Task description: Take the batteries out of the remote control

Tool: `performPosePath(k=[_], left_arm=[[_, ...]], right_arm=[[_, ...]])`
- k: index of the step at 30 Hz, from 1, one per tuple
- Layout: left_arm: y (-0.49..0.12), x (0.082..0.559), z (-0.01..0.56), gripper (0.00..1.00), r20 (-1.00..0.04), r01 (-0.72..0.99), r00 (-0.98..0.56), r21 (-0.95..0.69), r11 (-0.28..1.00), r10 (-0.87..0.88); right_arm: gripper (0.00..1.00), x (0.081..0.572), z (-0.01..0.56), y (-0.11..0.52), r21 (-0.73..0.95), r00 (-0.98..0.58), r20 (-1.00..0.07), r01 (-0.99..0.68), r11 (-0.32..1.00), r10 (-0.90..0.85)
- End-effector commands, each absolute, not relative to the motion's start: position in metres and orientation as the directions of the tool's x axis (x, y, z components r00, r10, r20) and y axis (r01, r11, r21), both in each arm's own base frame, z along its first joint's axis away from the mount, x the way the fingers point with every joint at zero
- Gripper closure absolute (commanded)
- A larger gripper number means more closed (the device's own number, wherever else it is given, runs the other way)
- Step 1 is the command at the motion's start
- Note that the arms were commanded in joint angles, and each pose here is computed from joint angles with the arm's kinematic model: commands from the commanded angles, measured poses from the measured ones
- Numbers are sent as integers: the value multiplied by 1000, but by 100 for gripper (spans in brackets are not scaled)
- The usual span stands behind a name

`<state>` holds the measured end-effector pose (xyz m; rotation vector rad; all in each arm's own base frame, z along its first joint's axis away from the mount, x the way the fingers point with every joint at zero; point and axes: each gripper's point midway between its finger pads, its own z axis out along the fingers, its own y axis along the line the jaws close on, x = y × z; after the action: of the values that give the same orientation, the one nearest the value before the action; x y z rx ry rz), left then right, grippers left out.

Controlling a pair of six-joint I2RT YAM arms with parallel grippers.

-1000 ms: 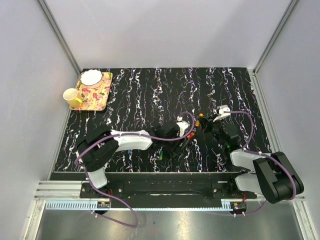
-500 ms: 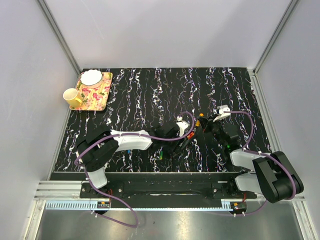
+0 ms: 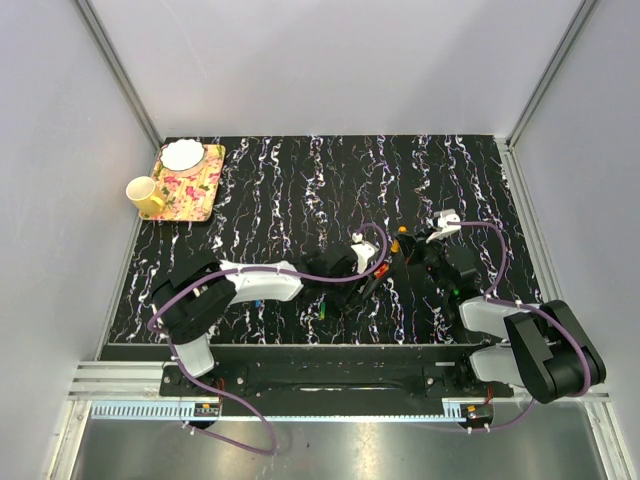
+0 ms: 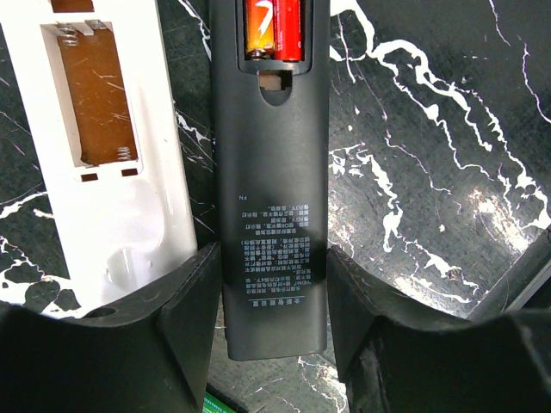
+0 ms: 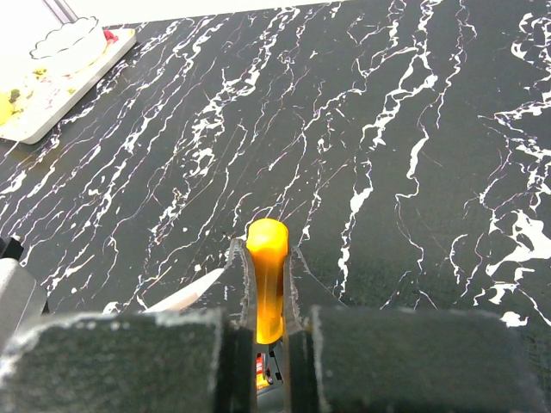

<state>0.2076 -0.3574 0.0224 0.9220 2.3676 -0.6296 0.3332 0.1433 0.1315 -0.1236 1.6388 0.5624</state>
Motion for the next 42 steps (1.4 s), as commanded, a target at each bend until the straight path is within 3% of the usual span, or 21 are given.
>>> performPosePath(k=[1,17,23,42], left_arm=[[-329,196,1,100,-525,680,-686,-217,701,504],[-326,192,6,100,-532,669,-695,-233,706,484],[-327,193,5,100,-528,668,-697,-234,706,484],[-328,203,12,100,-537,642,-717,-260,721,445]], right_arm=[[100,337,140,146,267,-149,-963,-413,871,225],[100,337,130,147,254,-184,-964,-415,873,193],[100,334,128,163,330,-247,-939,-463,822,238],[100,323,73,183,555,-492,-800,-390,735,344]])
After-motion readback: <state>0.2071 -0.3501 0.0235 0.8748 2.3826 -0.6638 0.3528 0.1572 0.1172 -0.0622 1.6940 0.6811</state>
